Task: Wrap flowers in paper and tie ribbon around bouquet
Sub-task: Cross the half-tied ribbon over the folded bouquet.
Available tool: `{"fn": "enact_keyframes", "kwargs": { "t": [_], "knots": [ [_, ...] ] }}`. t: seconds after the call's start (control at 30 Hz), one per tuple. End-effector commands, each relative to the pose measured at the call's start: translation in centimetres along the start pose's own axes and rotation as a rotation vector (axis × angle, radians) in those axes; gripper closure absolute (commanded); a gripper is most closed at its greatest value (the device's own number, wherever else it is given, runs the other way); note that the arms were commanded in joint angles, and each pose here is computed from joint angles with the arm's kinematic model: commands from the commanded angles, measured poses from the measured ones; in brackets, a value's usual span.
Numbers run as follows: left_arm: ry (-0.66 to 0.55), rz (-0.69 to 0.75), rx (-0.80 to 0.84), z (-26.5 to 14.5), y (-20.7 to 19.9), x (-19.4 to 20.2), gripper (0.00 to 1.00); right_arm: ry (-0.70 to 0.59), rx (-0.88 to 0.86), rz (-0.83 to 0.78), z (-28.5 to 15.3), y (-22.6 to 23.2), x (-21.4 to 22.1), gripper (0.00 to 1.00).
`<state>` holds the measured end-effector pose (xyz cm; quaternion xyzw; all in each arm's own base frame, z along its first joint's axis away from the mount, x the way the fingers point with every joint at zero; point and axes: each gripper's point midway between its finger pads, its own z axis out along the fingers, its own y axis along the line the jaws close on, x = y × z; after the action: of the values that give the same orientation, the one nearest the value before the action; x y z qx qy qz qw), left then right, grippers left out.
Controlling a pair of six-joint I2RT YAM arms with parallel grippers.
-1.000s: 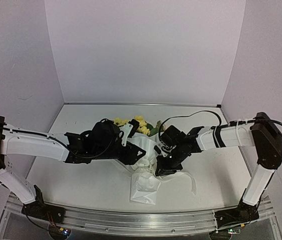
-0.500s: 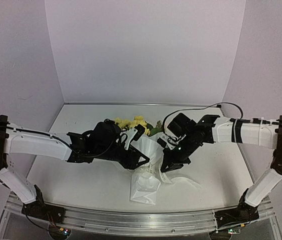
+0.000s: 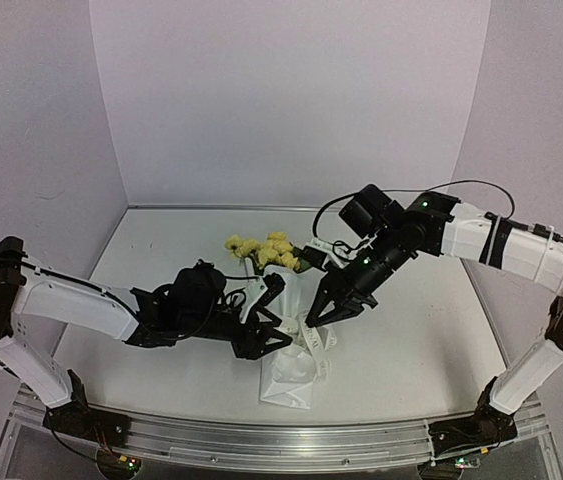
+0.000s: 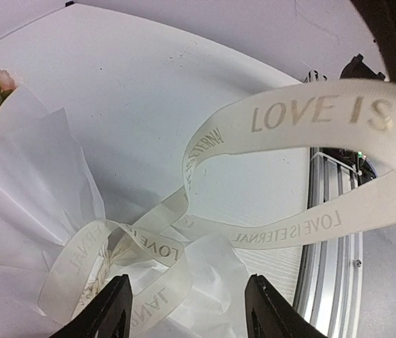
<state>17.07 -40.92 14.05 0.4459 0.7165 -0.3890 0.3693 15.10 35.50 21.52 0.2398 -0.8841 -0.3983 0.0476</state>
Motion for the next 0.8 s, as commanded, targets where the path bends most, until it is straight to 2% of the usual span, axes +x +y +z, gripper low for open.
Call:
{"fn": "enact_keyframes", "kwargs": {
  "t": [0.0, 0.2, 0.4, 0.53, 0.77],
  "knots": [
    [-0.258, 0.223, -0.001, -1.4, -1.2, -6.7, 0.43, 0.07, -0.088, 0.019, -0.1, 2.6, 0.4, 1.0],
    [-0.324, 0.255, -0.005, -1.0, -1.5, -8.2, 0.43, 0.097, -0.085, 0.025, 0.3, 2.9, 0.7, 1.0],
    [-0.294, 0.274, 0.103, -0.5, -3.6, -7.3, 0.43, 0.093, -0.053, 0.02, 0.3, 2.4, 0.7, 1.0],
    [-0.242, 0.278, 0.12, 0.1, -4.1, -6.3, 0.43, 0.086, -0.038, 0.016, 0.2, 2.2, 0.6, 1.0],
    [-0.276, 0.277, 0.123, 0.5, -4.1, -7.2, 0.43, 0.097, -0.035, 0.013, 0.5, 2.6, 0.6, 1.0]
  ]
}}
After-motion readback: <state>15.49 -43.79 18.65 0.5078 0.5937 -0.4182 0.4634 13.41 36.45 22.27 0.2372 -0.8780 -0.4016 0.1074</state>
